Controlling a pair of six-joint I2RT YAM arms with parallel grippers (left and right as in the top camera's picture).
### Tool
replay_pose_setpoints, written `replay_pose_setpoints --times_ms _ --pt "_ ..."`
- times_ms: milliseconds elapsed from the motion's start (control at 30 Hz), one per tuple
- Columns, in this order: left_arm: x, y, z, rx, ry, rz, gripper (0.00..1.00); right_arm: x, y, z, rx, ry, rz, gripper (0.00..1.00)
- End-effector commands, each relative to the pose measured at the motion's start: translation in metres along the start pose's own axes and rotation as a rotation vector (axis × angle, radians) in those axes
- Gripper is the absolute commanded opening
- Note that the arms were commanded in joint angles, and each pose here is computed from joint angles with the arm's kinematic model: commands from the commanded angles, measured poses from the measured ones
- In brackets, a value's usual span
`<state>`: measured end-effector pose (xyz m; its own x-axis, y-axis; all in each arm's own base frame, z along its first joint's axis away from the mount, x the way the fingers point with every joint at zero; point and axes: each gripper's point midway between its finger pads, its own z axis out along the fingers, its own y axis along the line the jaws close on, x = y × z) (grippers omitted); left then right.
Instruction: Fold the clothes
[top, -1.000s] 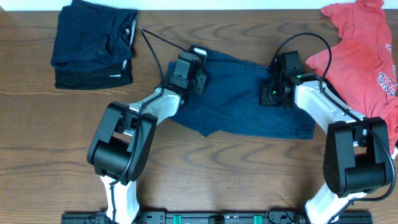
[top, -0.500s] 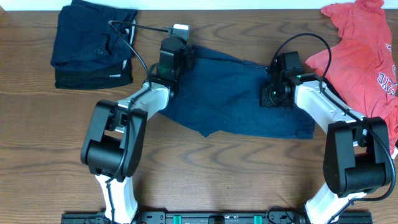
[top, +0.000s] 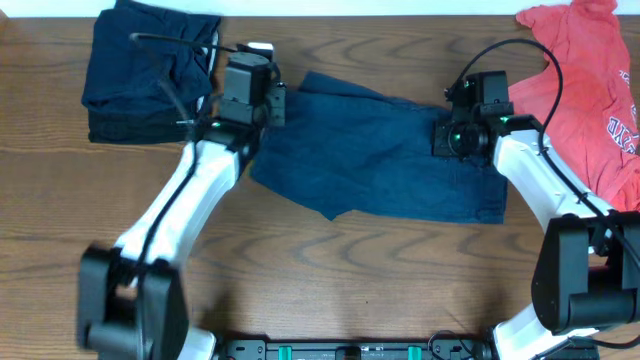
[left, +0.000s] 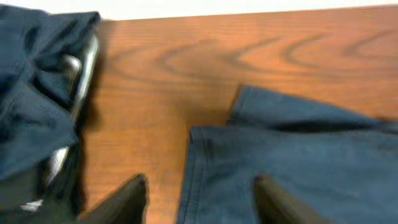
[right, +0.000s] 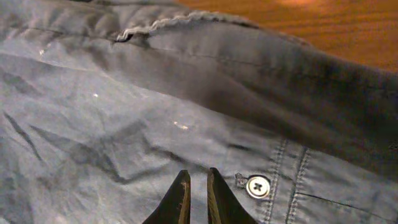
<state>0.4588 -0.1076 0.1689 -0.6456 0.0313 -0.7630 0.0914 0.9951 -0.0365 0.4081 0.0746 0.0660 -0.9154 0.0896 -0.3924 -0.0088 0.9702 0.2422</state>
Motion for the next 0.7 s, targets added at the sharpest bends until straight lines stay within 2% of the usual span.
replay_pose_setpoints --times_ms 0,67,133,300,533,667 --pt "-0.012 0.004 -0.026 -0.006 -0.018 -0.009 0.67 0.004 0.009 0.009 -0.016 0.022 -0.04 0.08" --pt "-0.009 0.005 -0.035 -0.009 -0.004 0.013 0.69 0.007 0.015 0.017 -0.022 0.034 -0.056 0.07" --pt "-0.005 0.009 -0.036 -0.017 0.016 0.058 0.76 0.011 0.021 0.027 -0.03 0.047 -0.079 0.06" --pt "0.009 0.033 -0.034 -0.107 0.075 0.059 0.78 0.018 0.039 0.059 -0.061 0.057 -0.149 0.06" --pt "0.012 0.05 -0.034 -0.136 0.091 0.035 0.78 0.041 0.068 0.092 -0.122 0.104 -0.274 0.16" --pt "0.015 0.052 -0.035 -0.14 0.103 0.035 0.78 0.071 0.073 0.092 -0.12 0.209 -0.338 0.26"
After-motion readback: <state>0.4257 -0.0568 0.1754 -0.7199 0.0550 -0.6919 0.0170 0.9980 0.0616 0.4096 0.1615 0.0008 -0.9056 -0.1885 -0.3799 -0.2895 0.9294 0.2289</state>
